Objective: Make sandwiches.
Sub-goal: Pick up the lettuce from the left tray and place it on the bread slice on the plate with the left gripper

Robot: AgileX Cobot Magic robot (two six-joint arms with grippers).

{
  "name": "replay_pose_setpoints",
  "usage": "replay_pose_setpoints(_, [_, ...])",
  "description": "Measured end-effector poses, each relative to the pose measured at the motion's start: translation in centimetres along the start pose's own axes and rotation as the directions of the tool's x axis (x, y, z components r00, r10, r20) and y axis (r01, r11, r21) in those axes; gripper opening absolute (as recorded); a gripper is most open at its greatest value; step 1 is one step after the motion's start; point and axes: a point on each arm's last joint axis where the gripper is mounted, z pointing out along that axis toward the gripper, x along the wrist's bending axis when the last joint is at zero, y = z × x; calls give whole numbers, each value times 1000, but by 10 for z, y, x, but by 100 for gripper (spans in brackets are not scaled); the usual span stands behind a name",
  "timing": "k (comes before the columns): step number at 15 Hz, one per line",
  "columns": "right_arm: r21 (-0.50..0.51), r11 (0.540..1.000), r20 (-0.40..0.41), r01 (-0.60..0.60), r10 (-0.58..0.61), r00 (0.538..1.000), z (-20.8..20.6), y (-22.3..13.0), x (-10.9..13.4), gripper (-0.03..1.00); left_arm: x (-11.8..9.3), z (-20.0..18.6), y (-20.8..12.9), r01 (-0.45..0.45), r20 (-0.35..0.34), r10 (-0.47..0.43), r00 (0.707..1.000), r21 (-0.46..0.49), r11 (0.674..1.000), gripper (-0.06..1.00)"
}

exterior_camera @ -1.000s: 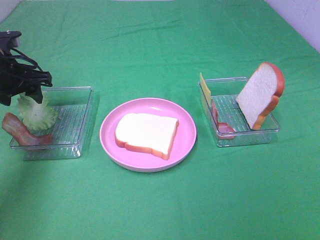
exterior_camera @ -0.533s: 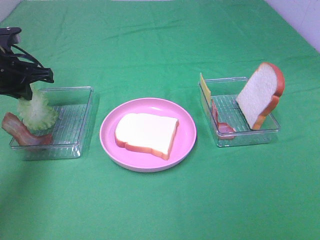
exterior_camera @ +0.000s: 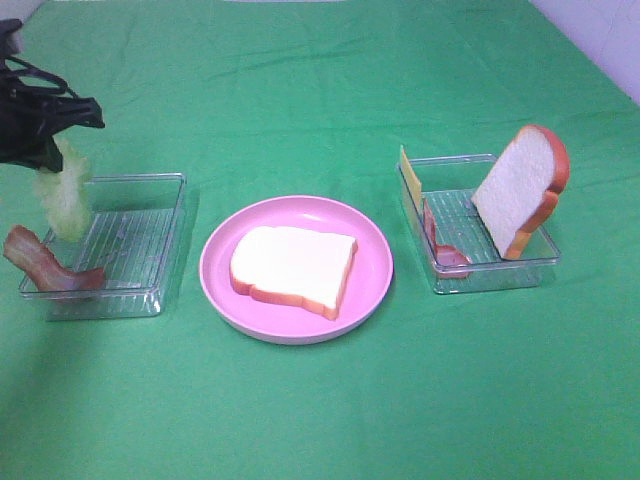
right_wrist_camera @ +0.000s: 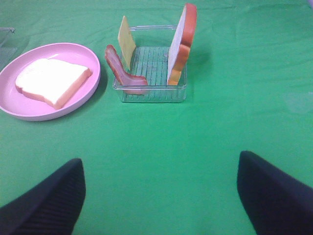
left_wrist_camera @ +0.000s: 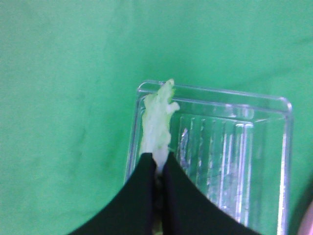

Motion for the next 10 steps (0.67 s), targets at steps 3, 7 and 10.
replay_pose_setpoints(3, [0,1000,0,0,0,1000,0,0,0,79,-15,-17,1,34,83,-32,996,-22,999,1])
replay_pose_setpoints(7, [0,1000,0,0,0,1000,0,0,0,79,-80,-24,-20,-12,354,7,935,10,1000,1])
replay_pose_setpoints(10, [0,1000,0,0,0,1000,0,0,0,79,-119,-32,-36,-44,491,29,871,19,999,1])
